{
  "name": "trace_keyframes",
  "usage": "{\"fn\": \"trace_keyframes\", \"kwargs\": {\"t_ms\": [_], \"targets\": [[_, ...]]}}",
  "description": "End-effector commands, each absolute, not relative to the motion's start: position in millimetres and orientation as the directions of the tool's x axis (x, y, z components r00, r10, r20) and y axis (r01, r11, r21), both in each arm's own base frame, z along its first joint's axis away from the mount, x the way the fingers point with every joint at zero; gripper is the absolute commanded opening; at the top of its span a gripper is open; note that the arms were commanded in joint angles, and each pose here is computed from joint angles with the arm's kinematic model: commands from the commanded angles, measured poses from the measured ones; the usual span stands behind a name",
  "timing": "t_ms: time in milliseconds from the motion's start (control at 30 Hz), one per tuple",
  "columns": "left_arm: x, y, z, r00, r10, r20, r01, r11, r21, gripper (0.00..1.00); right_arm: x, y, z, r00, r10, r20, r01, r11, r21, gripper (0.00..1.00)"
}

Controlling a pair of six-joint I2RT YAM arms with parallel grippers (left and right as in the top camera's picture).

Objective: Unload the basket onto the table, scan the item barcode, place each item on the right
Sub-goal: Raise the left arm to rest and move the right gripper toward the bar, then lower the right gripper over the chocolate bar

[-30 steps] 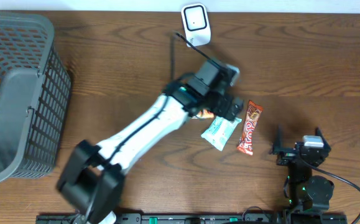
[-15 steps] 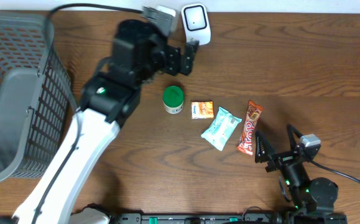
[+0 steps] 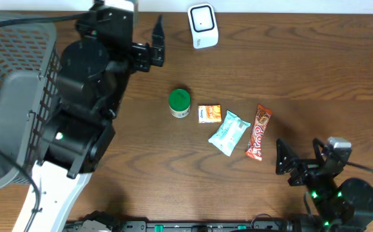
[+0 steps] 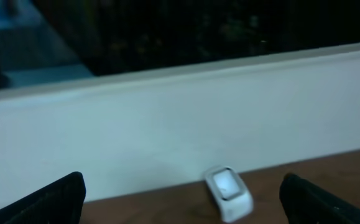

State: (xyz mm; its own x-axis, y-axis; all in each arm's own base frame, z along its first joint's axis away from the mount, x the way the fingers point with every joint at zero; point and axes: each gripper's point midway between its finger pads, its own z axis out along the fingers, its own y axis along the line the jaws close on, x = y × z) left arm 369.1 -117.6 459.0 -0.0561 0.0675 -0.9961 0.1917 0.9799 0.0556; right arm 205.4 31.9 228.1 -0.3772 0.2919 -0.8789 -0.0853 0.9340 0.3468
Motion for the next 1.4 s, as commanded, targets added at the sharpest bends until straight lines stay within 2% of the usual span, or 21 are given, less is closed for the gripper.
{"fn": "trace_keyframes", "kwargs": {"t_ms": [0,100,233,433,633,867,1000,1200,1367], "targets": [[357.9,-88.7,483.8,0.002,0.166,-0.986,0.062,0.984,0.166,1.0,203.5,56.2,254.9,-0.401,0.268,-0.876,-0.224,0.898,0.377,0.99],[352.7,-82.3,484.9,-0.004,0.168,-0.986,0.038,0.985,0.168,1.0,193.9,87.3,275.2,-0.402,0.241,-0.883,-0.413,0.813,0.41,0.99],[349.2,-80.8,477.8,-0.035,0.181,-0.983,0.044,0.983,0.18,1.0,189.5,94.2,275.7,-0.429,0.259,-0.865,-0.436,0.779,0.45,0.99],[347.9,-79.5,462.0,-0.092,0.3,-0.949,0.06,0.953,0.296,1.0,192.0,92.0,273.3,-0.475,0.339,-0.812,-0.374,0.757,0.535,0.99],[343.4,-52.9,464.6,-0.128,0.298,-0.946,-0.081,0.947,0.31,1.0,210.6,69.0,233.4,-0.57,0.379,-0.729,-0.161,0.819,0.551,0.99],[329.5,-37.3,472.9,-0.125,0.289,-0.949,-0.145,0.941,0.305,1.0,240.7,65.4,189.1,-0.715,0.387,-0.582,-0.029,0.816,0.578,0.95],[321.2,-33.8,480.2,-0.103,0.279,-0.955,-0.152,0.944,0.292,1.0,255.8,64.5,176.7,-0.767,0.342,-0.543,-0.019,0.834,0.552,0.91],[316.1,-31.7,485.5,-0.086,0.272,-0.958,-0.156,0.946,0.283,1.0,273.8,42.1,177.6,-0.768,0.345,-0.54,0.075,0.886,0.458,0.91],[316.1,-31.7,488.2,-0.075,0.268,-0.961,-0.16,0.948,0.277,1.0,275.7,37.8,179.6,-0.766,0.324,-0.556,0.072,0.902,0.427,0.92]]}}
